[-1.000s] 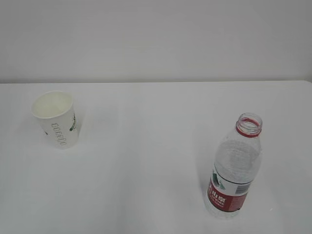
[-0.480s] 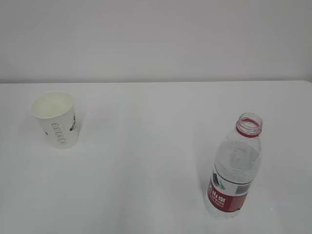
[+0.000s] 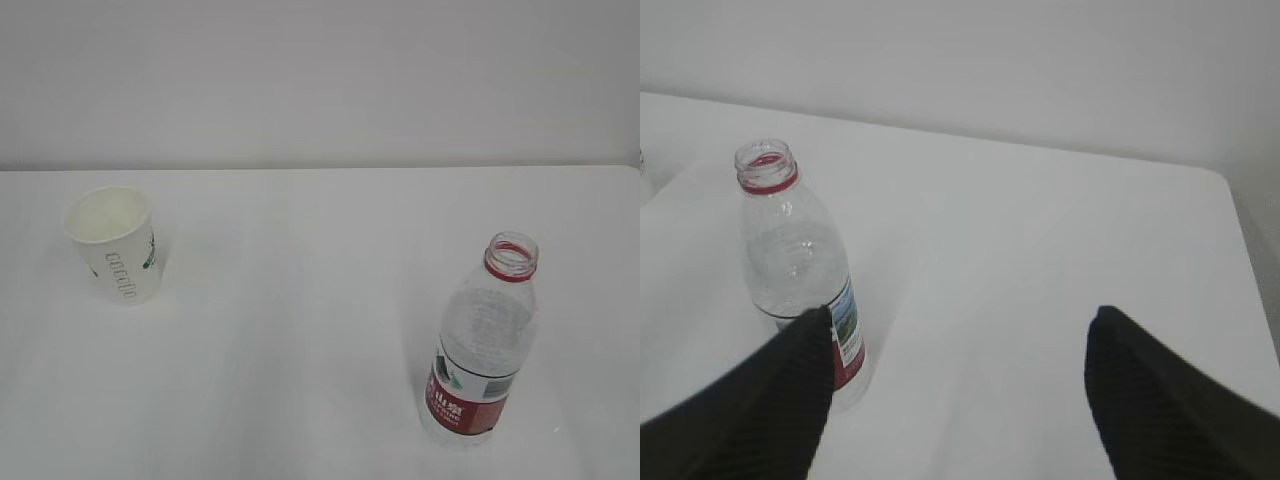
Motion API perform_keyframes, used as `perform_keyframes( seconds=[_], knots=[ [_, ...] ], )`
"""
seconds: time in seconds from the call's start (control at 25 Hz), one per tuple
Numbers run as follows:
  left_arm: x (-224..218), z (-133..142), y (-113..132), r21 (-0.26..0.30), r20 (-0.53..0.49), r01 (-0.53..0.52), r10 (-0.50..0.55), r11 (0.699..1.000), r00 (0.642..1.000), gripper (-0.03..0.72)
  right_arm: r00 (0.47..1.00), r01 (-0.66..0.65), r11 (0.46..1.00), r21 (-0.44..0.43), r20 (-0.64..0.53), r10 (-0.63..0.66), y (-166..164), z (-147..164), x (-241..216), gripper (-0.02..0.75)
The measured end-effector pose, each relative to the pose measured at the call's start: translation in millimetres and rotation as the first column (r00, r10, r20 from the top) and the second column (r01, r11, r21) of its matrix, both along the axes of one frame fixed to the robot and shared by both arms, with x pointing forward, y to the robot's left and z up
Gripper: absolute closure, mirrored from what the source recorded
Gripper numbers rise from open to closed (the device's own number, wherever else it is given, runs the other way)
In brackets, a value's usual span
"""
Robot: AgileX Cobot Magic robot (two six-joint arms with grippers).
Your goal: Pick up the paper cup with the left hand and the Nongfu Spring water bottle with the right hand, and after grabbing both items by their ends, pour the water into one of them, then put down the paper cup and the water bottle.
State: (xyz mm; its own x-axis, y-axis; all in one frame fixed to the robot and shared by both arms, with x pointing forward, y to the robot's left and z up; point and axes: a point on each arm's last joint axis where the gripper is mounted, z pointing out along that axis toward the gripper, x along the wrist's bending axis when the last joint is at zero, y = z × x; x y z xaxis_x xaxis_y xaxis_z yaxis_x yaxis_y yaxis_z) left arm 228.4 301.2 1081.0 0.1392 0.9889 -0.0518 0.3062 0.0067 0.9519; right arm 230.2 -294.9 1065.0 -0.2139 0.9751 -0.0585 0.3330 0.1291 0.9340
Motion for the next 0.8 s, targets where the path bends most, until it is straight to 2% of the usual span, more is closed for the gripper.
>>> perform_keyframes(
  seconds=[0.4,0.52,0.8],
  knots=[
    [5,12,1,-0.001,0.124,-0.015,0.015,1.000,0.992,0.109,0.992,0.017,1.000,0.009,0.126,-0.018,-1,11,4,0.150],
    [13,15,0,-0.001,0.125,-0.015,0.015,1.000,0.992,0.109,0.991,0.019,1.000,0.009,0.134,-0.020,-1,14,9,0.150],
    [46,27,-1,0.054,0.146,-0.044,0.035,0.998,0.989,0.109,0.988,0.023,1.000,0.015,0.154,-0.025,1,23,27,0.150]
  ],
)
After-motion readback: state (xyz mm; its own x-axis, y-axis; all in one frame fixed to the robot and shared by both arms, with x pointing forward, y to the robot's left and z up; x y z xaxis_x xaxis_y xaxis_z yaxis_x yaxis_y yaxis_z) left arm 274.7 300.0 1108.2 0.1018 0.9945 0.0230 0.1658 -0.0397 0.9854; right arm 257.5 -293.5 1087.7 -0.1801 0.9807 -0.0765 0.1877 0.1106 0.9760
